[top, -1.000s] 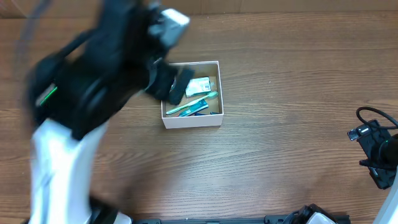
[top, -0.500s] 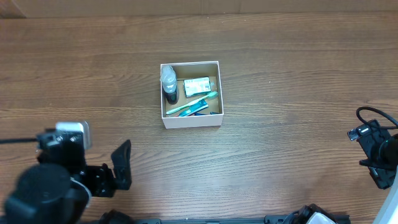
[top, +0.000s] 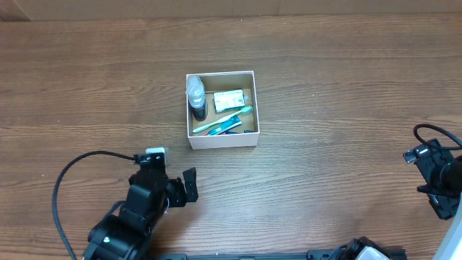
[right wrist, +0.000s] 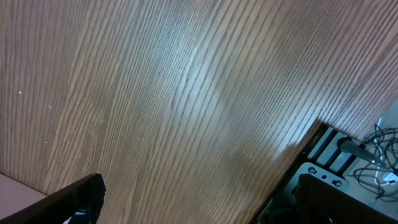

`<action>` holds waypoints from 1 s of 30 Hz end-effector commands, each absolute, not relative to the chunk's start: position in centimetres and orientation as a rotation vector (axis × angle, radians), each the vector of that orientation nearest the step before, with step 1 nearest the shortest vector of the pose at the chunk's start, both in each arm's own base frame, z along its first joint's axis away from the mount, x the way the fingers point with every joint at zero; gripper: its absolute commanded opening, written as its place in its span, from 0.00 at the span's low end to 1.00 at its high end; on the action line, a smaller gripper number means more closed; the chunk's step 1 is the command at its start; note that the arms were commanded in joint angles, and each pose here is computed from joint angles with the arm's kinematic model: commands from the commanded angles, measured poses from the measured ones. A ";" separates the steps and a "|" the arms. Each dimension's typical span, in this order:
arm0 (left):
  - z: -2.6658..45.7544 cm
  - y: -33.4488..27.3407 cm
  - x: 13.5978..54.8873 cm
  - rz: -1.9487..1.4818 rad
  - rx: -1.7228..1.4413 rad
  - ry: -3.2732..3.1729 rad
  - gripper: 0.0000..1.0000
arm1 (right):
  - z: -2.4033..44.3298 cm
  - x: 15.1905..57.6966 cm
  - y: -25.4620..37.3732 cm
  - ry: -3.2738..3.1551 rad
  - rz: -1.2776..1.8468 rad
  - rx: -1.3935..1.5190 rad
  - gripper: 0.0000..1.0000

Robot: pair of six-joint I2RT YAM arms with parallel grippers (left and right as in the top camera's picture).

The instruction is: Pack container

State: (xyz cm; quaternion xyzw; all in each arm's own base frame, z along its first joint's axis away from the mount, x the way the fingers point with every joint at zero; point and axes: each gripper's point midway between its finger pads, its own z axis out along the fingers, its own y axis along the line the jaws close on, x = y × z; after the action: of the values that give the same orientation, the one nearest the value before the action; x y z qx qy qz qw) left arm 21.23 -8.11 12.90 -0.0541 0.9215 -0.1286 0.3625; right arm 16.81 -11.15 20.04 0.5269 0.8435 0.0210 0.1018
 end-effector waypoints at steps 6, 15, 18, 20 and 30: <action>12.4 -9.7 20.4 -0.482 -0.169 2.405 1.00 | 20.4 16.9 -11.3 2.475 0.058 1.553 1.00; 13.6 -9.1 23.7 -0.434 -0.214 2.222 1.00 | 20.4 16.9 -11.3 2.475 0.058 1.553 1.00; 13.5 -8.4 25.7 -0.453 -0.275 2.074 1.00 | 20.4 16.9 -11.3 2.475 0.058 1.553 1.00; 13.5 -7.2 26.6 -0.486 -0.361 1.994 1.00 | 20.4 16.9 -11.3 2.475 0.058 1.553 1.00; 14.3 0.4 26.1 -0.559 -0.845 1.686 1.00 | 20.4 16.9 -11.3 2.475 0.058 1.553 1.00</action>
State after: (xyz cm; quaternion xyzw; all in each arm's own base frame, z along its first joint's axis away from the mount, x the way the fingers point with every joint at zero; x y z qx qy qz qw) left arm 26.74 -1.70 14.52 -0.3095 0.7452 -0.2369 0.5411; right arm 16.79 -11.15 20.04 0.5268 0.8436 0.0209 0.1016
